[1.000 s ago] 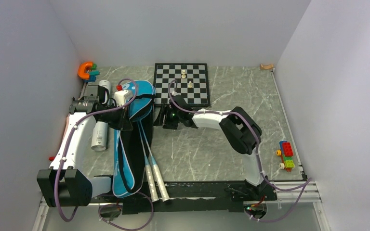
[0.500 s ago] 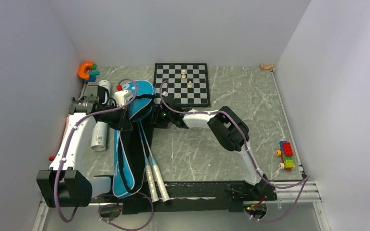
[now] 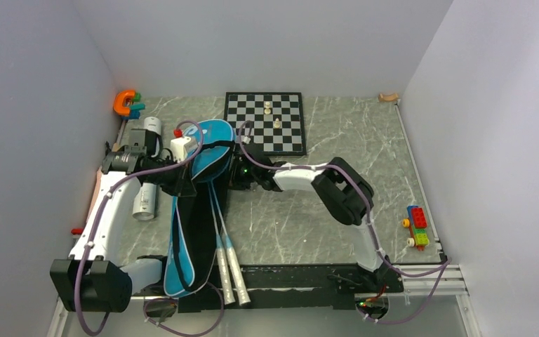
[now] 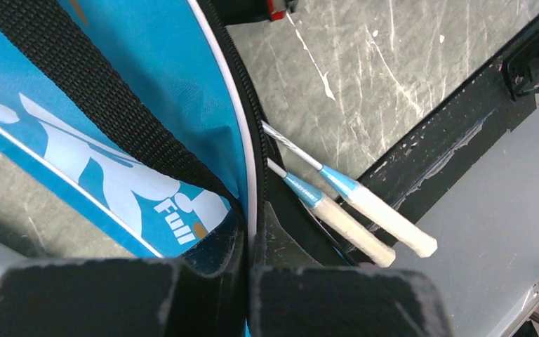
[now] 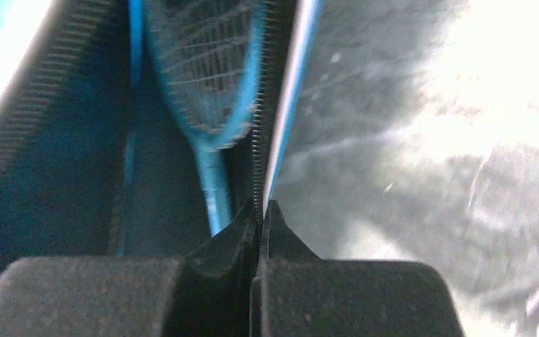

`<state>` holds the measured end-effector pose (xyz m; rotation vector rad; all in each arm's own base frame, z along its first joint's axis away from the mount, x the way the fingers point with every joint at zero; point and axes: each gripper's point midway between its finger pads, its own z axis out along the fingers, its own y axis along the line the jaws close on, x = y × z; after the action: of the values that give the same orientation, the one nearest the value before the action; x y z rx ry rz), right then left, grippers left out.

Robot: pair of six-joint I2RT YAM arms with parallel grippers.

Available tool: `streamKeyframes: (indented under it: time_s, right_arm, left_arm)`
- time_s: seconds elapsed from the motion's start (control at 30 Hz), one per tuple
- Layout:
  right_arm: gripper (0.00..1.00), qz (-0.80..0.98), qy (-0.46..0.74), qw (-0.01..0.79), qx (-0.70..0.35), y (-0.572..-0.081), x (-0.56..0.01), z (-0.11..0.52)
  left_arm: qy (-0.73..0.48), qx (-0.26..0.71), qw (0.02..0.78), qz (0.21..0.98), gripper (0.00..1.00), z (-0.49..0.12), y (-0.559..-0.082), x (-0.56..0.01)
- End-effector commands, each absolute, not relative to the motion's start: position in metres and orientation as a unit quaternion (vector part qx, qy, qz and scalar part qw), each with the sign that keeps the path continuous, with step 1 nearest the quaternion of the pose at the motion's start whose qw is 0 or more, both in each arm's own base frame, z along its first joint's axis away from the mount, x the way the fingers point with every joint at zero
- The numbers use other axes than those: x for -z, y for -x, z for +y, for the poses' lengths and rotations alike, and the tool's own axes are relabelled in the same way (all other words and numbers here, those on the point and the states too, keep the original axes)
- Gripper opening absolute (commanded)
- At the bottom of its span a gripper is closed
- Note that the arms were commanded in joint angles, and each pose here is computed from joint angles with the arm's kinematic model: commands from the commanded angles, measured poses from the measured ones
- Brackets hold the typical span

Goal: Pack up the badminton gear

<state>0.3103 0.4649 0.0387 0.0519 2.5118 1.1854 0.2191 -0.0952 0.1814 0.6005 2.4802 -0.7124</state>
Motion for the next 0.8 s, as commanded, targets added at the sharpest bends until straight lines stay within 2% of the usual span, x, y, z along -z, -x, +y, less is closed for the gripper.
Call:
streamKeyframes:
  time_s: [0.0, 0.1, 0.23, 0.37, 0.77]
  right_arm:
    - [0.00, 0.851, 0.024, 0.221, -0.475, -0.296, -0.145, 0.462]
    - [0.00, 0.850, 0.022, 0.219, -0.479, -0.284, -0.168, 0.448]
    - [0.00, 0.852, 0.011, 0.203, -0.482, -0.269, -0.180, 0.436]
    - [0.00, 0.853, 0.001, 0.202, -0.482, -0.261, -0.194, 0.426]
    - [0.00, 0.850, -0.024, 0.209, -0.483, -0.237, -0.223, 0.407]
  left_arm:
    - [-0.247, 0.267, 0.275, 0.890, 0.02, -0.104, -0.216, -0.192]
    - [-0.265, 0.257, 0.276, 0.887, 0.12, -0.108, -0.210, -0.186]
    - [-0.288, 0.263, 0.286, 0.875, 0.43, -0.122, -0.203, -0.184]
    - [-0.321, 0.297, 0.299, 0.848, 0.64, -0.150, -0.197, -0.197]
    - [-0.399, 0.389, 0.248, 0.792, 0.74, -0.201, -0.177, -0.205]
